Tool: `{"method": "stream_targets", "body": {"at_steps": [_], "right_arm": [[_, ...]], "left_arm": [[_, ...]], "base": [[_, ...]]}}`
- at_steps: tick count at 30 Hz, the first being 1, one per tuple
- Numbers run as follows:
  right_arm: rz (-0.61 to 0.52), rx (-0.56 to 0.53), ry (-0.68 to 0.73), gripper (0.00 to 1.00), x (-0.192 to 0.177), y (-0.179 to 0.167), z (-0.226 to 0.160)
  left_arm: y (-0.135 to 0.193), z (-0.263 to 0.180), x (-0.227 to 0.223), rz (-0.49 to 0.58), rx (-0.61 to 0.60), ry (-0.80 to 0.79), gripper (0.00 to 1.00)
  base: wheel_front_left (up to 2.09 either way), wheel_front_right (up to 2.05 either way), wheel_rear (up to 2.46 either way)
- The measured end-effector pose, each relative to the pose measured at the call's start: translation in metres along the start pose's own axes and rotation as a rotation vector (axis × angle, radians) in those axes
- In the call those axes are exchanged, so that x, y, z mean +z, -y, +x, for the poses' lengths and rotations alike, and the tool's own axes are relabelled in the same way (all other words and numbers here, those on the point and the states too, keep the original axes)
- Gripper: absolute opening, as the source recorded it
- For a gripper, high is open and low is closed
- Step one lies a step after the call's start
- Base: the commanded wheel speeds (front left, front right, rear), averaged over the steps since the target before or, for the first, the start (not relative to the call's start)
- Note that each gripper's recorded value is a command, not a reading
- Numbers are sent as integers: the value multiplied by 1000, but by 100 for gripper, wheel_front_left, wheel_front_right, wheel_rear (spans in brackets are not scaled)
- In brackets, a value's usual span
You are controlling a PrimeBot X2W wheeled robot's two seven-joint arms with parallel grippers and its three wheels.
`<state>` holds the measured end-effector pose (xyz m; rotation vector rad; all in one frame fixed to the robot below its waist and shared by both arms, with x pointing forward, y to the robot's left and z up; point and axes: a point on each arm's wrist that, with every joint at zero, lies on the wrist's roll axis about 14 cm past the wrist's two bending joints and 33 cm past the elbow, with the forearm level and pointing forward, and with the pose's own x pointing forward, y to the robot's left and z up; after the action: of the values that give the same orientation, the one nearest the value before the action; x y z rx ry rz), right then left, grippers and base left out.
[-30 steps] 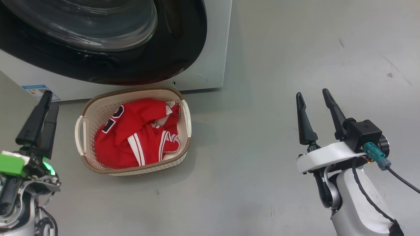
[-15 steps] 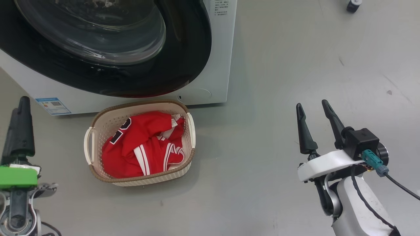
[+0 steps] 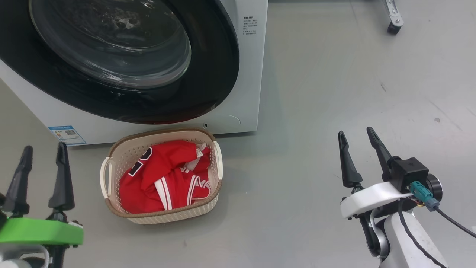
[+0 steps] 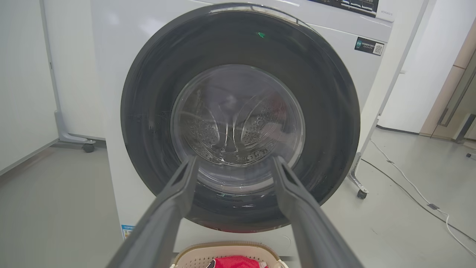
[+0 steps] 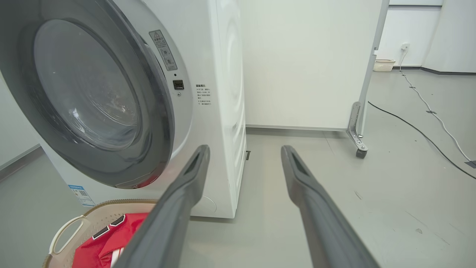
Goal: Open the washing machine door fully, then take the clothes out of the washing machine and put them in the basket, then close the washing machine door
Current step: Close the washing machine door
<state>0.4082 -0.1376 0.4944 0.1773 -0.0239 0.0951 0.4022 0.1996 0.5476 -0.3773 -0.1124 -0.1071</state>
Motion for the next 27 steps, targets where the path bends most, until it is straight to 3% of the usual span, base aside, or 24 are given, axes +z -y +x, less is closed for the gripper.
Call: {"method": "stream_targets", "body": {"at_steps": [6,13,27], "right_arm": [[2,5,-5,100,-1,-1,-10],[4,4,-18,100,-5,-3,-22],[11,5,-26,100,-8,-3,-31]], "left_arm": [[-4,-20,-21,136,39,-62,100],[-3,-37,-35,211,70,-98,100],[3,-45,-50,201,94,-126,100]], "base": [[0,0,0],[0,0,0],[0,0,0]]}}
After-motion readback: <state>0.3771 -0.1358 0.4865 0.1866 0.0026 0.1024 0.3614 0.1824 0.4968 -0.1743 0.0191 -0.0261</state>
